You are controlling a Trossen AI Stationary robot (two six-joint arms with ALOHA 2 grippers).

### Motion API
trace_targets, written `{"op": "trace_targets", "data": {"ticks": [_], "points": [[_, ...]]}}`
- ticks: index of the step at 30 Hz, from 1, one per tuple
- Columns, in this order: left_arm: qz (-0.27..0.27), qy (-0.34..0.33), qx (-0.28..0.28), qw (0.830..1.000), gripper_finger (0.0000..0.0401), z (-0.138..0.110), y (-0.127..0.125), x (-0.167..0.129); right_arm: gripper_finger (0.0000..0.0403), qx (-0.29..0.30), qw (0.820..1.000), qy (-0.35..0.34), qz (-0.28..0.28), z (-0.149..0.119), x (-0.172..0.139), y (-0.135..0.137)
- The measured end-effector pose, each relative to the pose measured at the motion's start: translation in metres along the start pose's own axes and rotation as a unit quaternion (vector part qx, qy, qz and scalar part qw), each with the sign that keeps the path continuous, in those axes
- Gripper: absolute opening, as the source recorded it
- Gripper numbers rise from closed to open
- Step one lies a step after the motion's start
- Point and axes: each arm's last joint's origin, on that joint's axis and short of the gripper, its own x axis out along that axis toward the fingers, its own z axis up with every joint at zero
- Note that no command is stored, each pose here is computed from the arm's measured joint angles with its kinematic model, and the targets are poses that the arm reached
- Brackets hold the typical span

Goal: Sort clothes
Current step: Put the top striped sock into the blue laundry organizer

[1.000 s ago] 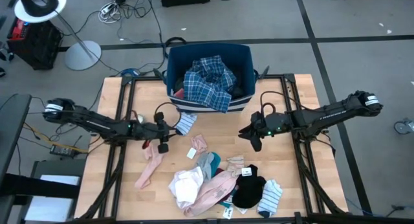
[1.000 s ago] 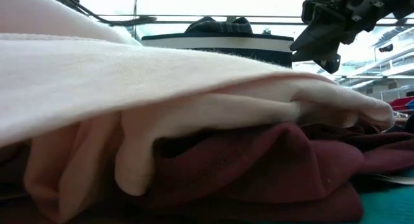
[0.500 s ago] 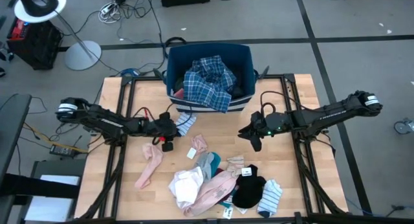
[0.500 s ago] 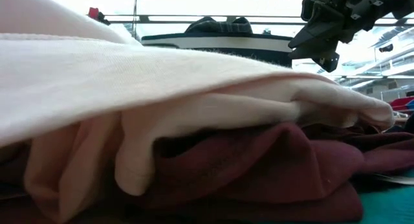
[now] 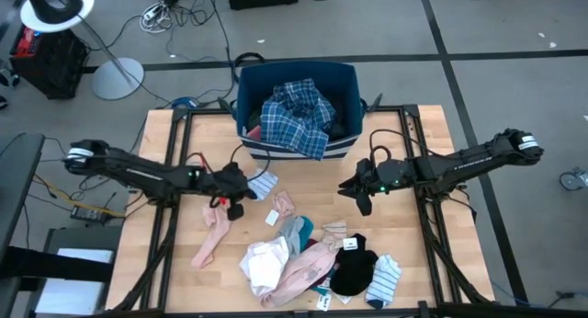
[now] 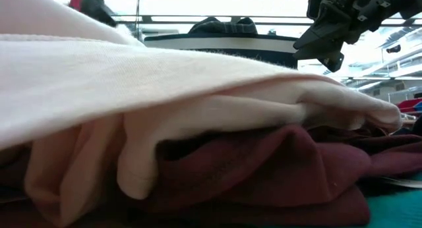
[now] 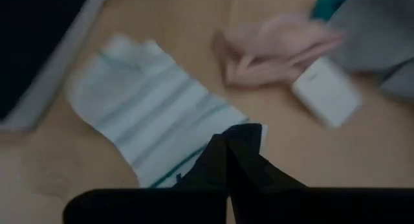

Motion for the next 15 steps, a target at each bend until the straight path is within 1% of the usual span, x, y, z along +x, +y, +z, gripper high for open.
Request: {"op": "trace_targets", "data": {"ticks": [4, 9, 12, 15], "points": [[0.007, -0.007, 0.007, 1.0, 0.0002, 0.034, -0.007, -0.029, 0.0115, -0.01, 1.0, 0.002, -0.001, 0.0, 0.0, 0.0], [0.031, -0.04, 0.012, 0.999, 0.0001, 0.087, -0.012, -0.073, 0.0115, -0.023, 1.0, 0.005, -0.003, -0.001, 0.0, -0.001], [0.048, -0.075, 0.022, 0.996, 0.0001, 0.118, -0.013, -0.099, 0.0115, -0.05, 0.999, 0.006, -0.003, -0.001, 0.0, -0.001], [0.073, -0.119, 0.054, 0.989, 0.0, 0.148, -0.011, -0.122, 0.0115, -0.068, 0.998, 0.006, -0.003, -0.001, 0.0, -0.001]]}}
